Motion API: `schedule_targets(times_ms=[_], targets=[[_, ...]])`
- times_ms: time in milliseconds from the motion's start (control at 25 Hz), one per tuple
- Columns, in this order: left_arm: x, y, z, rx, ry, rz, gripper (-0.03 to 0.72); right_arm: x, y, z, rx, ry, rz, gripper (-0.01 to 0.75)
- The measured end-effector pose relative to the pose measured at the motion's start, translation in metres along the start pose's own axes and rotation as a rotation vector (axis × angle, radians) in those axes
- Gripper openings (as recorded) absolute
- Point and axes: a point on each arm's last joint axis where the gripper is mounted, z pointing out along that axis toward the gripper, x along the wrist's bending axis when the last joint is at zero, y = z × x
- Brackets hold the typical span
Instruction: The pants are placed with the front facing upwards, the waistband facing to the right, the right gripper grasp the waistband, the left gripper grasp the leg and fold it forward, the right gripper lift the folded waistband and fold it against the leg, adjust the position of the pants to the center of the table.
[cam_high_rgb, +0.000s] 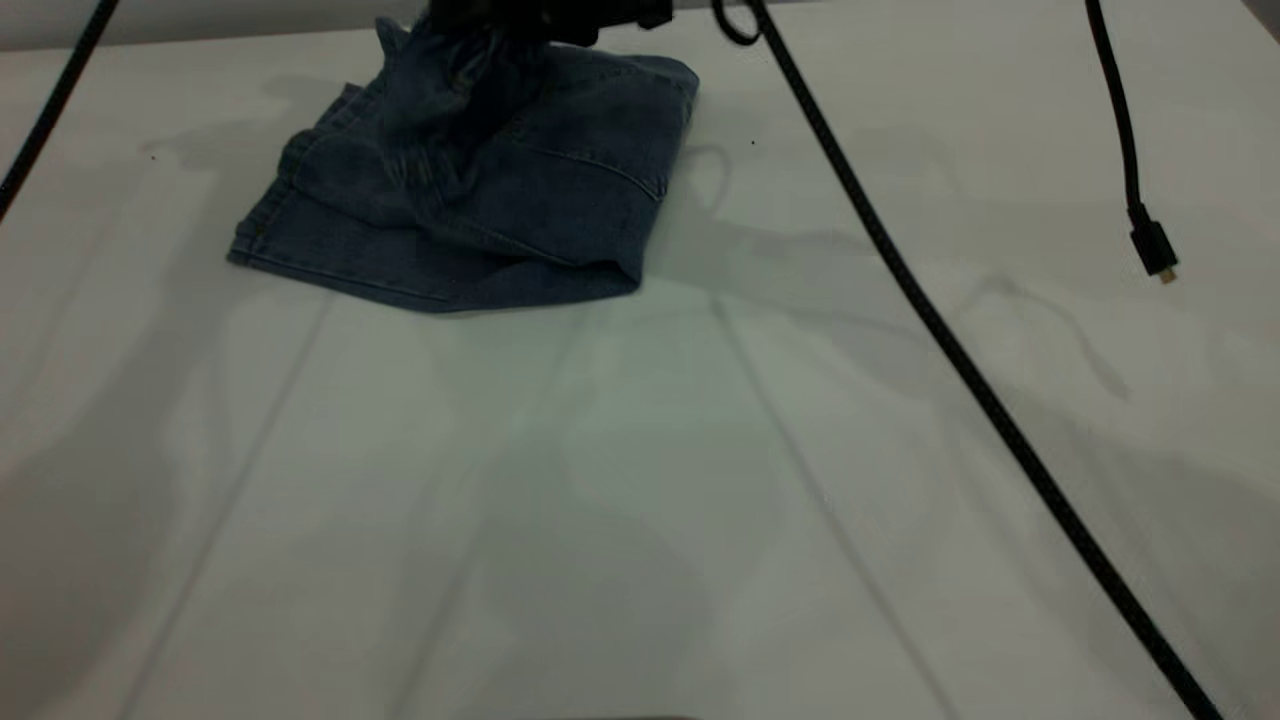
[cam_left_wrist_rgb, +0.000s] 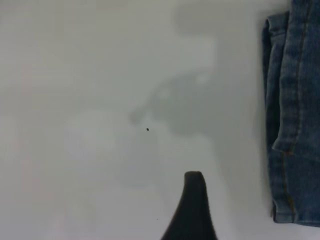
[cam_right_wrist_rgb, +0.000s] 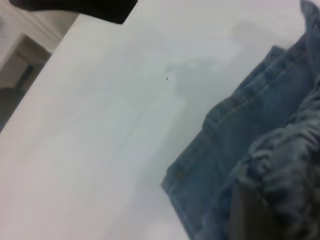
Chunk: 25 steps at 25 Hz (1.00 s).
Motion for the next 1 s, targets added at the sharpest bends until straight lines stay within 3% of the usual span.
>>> schedule_targets(times_ms=[240,360,640,1000], targets=[[0.000,0.000,0.000,0.000,-0.004,-0.002,0.579,0.002,0.001,0.006,0.003,0.056,0.088,0.578],[-0.001,0.000,0.000,0.000,-0.006,-0.003,0.579,0.001,0.000,0.005,0.021,0.053,0.087,0.672],[-0.004,0.001,0.000,-0.011,-0.048,0.065,0.579,-0.031,0.017,-0.024,0.078,0.060,0.125,0.671],[-0.049,0.007,0.010,-0.160,-0.386,0.494,0.579,-0.056,0.046,-0.089,0.226,0.115,0.176,0.583]])
